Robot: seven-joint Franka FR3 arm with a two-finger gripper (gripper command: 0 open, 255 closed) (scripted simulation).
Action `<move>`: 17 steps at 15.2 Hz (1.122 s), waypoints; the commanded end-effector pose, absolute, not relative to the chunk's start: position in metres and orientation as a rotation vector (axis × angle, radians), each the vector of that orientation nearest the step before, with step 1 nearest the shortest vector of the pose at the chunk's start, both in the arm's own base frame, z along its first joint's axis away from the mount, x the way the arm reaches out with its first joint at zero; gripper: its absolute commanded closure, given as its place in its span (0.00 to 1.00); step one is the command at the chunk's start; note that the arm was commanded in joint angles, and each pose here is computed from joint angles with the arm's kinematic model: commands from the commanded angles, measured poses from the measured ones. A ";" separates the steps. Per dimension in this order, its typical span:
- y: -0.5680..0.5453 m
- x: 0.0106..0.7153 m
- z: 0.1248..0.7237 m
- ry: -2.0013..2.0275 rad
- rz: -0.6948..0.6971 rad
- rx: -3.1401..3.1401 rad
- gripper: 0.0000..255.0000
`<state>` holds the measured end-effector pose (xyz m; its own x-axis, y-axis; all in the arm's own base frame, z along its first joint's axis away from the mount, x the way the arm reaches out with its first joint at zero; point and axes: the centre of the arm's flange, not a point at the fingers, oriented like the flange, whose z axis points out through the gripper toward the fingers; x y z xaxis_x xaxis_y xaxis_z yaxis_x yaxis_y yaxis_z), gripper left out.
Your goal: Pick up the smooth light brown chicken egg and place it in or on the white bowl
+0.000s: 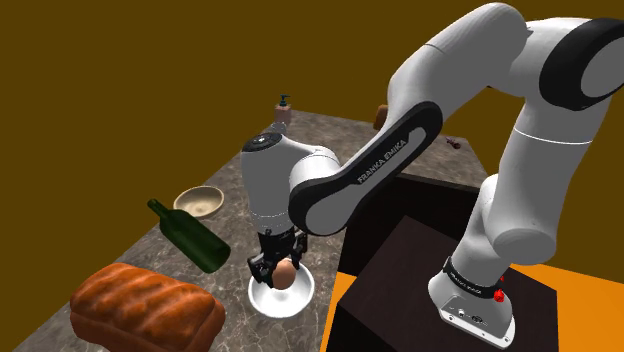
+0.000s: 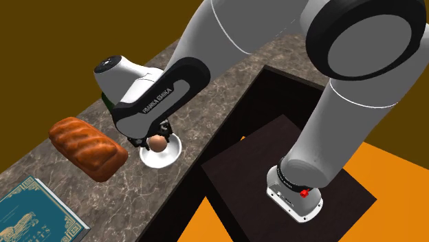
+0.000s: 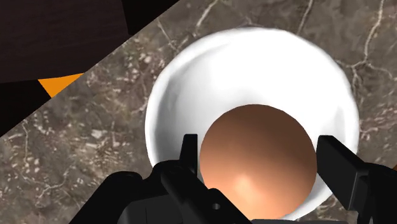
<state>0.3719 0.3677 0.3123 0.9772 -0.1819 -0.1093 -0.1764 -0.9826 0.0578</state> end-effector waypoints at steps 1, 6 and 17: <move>0.367 0.372 0.310 -0.279 -0.176 3.077 1.00; 0.367 0.372 0.310 -0.279 -0.176 3.077 1.00; 0.369 0.378 0.360 -0.279 -0.176 3.077 0.00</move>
